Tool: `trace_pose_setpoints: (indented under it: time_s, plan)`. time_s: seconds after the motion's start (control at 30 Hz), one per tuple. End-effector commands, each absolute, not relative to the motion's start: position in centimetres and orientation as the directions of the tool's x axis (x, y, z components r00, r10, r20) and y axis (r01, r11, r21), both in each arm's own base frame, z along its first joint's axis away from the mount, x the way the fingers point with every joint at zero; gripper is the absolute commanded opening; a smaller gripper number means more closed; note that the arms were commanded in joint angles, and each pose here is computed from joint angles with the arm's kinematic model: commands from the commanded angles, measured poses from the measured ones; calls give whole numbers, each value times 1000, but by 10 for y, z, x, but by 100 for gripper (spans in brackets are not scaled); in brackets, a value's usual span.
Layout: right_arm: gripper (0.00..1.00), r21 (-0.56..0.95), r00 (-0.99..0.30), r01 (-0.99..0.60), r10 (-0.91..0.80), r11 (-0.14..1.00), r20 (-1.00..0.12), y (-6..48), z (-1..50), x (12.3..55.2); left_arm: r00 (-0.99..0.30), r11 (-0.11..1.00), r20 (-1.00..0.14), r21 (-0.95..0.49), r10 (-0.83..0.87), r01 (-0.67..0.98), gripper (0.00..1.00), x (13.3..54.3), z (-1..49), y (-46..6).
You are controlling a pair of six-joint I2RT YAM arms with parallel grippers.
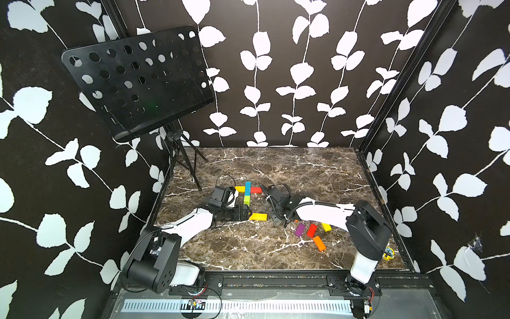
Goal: Assemble the letter t with building blocks
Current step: Assemble the building block at the center of the board.
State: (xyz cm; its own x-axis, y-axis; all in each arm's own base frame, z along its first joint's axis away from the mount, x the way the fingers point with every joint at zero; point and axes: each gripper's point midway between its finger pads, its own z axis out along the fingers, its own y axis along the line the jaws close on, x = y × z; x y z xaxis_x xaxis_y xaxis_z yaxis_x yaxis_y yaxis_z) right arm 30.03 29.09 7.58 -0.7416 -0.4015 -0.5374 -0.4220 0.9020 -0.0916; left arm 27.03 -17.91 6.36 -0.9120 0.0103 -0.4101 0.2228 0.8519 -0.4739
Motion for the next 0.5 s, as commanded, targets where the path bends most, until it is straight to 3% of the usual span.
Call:
trace_pose_setpoints:
  time_s: [0.0,0.13,0.23,0.47]
  plan:
    - [69,-94,-678,-461,-419,882,-604,290,106,299,-873,861,-484,-418,61,292,99,274,90,-180]
    - [79,-102,-641,-480,-428,871,-637,279,125,291,-835,856,-537,-372,118,360,99,272,114,-186]
    - [99,-96,-624,-477,-414,874,-663,267,130,285,-807,845,-576,-362,129,394,99,271,129,-193]
    - [99,-167,-633,-287,-318,943,-706,206,135,281,-779,837,-604,-329,168,436,99,265,135,-210]
